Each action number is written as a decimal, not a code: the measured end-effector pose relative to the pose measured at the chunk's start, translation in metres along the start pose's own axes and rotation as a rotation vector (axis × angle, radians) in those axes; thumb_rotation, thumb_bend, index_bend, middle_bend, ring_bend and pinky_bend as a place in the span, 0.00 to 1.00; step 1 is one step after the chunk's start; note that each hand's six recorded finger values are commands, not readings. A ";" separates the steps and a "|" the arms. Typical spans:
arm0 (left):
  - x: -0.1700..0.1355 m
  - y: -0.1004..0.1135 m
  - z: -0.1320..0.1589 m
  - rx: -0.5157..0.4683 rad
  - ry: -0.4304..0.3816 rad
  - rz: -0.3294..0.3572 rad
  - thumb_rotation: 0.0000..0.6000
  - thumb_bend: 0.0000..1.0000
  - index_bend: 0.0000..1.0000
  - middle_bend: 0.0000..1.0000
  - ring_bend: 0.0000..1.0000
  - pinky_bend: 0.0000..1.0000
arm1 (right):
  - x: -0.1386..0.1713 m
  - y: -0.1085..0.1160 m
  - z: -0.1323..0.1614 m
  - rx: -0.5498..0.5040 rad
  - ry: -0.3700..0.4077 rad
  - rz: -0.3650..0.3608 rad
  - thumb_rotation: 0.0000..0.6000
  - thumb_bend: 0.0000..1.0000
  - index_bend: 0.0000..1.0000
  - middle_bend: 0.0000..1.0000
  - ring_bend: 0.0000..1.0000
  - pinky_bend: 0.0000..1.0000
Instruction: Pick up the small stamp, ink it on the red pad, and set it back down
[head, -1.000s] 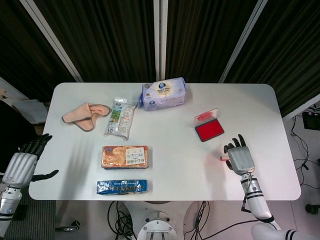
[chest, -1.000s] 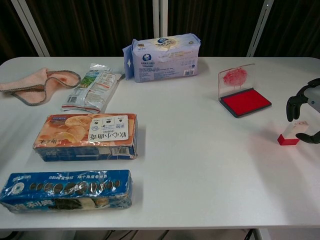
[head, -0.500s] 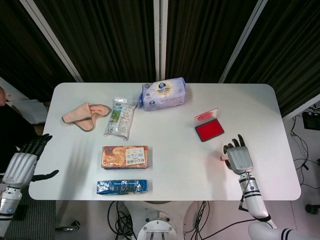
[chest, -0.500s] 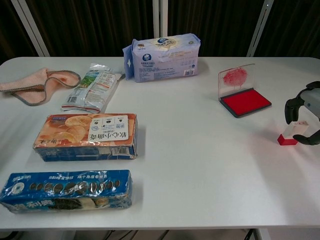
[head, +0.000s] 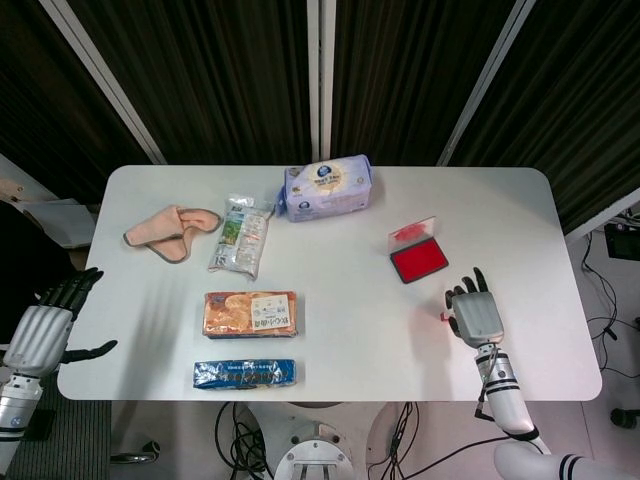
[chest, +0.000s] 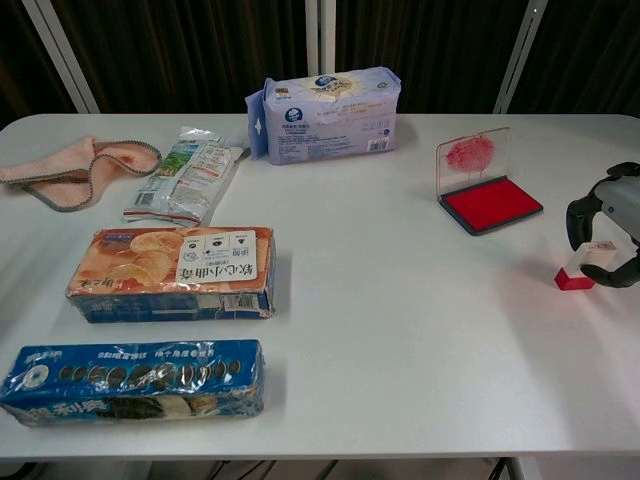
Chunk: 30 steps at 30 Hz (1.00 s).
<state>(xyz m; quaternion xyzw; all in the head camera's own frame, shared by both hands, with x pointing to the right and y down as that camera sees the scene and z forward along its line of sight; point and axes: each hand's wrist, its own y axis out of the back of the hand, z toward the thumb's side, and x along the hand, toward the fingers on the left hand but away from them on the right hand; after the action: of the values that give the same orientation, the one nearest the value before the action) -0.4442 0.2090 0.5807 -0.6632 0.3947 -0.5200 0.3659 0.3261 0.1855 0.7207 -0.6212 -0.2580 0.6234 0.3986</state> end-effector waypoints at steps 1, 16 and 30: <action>0.000 0.000 0.000 0.000 0.000 -0.001 0.84 0.02 0.07 0.07 0.08 0.18 | 0.000 0.000 0.000 0.000 0.000 0.000 1.00 0.26 0.55 0.43 0.20 0.02; 0.000 0.000 0.000 -0.002 -0.001 0.000 0.83 0.02 0.07 0.07 0.08 0.18 | -0.001 0.000 0.000 -0.002 -0.003 0.000 1.00 0.28 0.59 0.46 0.22 0.01; 0.000 0.000 0.000 -0.004 -0.001 0.002 0.83 0.02 0.07 0.07 0.08 0.18 | -0.003 -0.001 0.002 -0.005 -0.002 0.004 1.00 0.30 0.60 0.52 0.25 0.01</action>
<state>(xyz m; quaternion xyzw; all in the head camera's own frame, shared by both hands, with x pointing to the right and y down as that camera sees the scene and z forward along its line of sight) -0.4444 0.2084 0.5806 -0.6638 0.3962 -0.5184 0.3657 0.3246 0.1843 0.7234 -0.6222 -0.2588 0.6241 0.3955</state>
